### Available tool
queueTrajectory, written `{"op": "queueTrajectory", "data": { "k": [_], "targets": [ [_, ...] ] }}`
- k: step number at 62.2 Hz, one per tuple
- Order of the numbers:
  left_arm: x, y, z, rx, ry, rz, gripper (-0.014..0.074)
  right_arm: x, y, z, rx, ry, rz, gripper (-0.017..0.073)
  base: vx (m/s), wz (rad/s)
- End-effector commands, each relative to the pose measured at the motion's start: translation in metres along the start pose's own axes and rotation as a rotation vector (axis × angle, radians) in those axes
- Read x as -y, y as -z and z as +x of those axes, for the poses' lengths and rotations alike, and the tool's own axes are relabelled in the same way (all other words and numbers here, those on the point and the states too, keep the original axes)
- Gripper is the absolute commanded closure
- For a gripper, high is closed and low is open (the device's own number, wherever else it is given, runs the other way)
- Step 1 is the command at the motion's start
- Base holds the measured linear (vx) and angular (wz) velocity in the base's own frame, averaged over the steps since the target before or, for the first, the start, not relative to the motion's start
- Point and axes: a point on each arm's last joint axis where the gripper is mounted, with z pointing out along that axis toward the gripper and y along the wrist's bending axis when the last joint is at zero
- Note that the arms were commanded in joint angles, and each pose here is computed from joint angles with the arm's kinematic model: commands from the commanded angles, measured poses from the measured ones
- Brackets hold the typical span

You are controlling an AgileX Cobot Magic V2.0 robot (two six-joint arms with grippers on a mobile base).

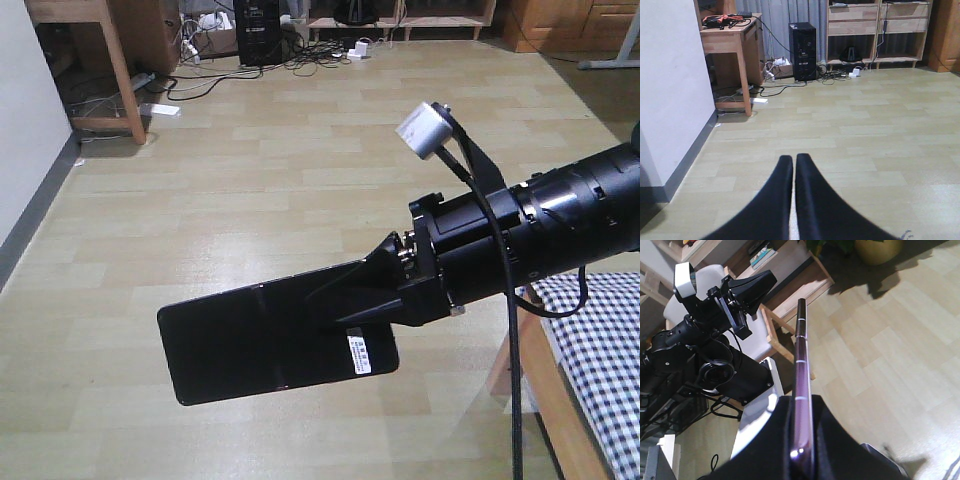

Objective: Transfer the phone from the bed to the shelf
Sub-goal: 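Hold the phone in the right gripper while the base turns away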

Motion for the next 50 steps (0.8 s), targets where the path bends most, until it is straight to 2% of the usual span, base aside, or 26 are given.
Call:
{"op": "queueTrajectory", "data": {
  "k": [1, 50],
  "targets": [
    [-0.0002, 0.0003, -0.0043, 0.071, 0.009, -0.003, 0.0592, -0.0238, 0.0101, -0.0096, 0.051, 0.037, -0.101, 0.0561, 0.29, 0.00],
    [-0.0002, 0.0003, -0.0043, 0.071, 0.009, -0.003, 0.0592, -0.0238, 0.0101, -0.0096, 0.051, 0.037, -0.101, 0.0561, 0.31, -0.06]
  ]
}}
